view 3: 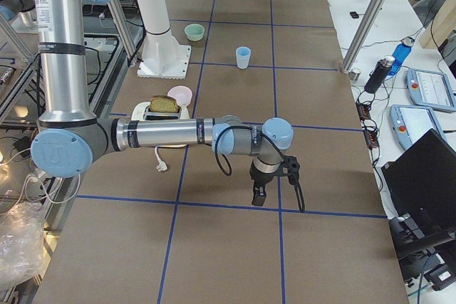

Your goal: Stack blue cups with both arms

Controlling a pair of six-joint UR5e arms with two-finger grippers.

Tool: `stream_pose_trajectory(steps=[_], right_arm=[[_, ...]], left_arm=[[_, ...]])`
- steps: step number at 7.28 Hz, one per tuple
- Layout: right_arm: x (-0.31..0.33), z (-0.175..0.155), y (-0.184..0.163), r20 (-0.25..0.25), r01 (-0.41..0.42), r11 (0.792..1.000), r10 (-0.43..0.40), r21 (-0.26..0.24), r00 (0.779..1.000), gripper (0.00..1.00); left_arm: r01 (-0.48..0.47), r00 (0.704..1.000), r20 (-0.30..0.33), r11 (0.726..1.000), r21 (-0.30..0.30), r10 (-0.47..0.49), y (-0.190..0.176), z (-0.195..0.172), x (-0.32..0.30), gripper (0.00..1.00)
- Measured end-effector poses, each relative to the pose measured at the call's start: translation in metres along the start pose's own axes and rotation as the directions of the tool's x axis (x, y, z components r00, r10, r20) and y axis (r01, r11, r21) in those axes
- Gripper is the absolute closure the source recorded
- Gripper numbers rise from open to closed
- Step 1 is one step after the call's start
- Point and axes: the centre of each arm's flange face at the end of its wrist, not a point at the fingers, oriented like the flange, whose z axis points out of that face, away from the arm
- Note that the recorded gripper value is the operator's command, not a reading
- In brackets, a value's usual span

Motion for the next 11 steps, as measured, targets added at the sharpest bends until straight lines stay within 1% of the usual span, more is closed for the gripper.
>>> stream_pose_trajectory(steps=[11], right_arm=[[0.0025, 0.0029, 0.0038, 0.0, -0.004, 1.0, 0.004, -0.006, 1.0, 0.0]], left_arm=[[0.0, 1.0, 0.0, 1.0, 0.0, 0.0, 0.0006, 0.0003, -0.0002, 0.02]])
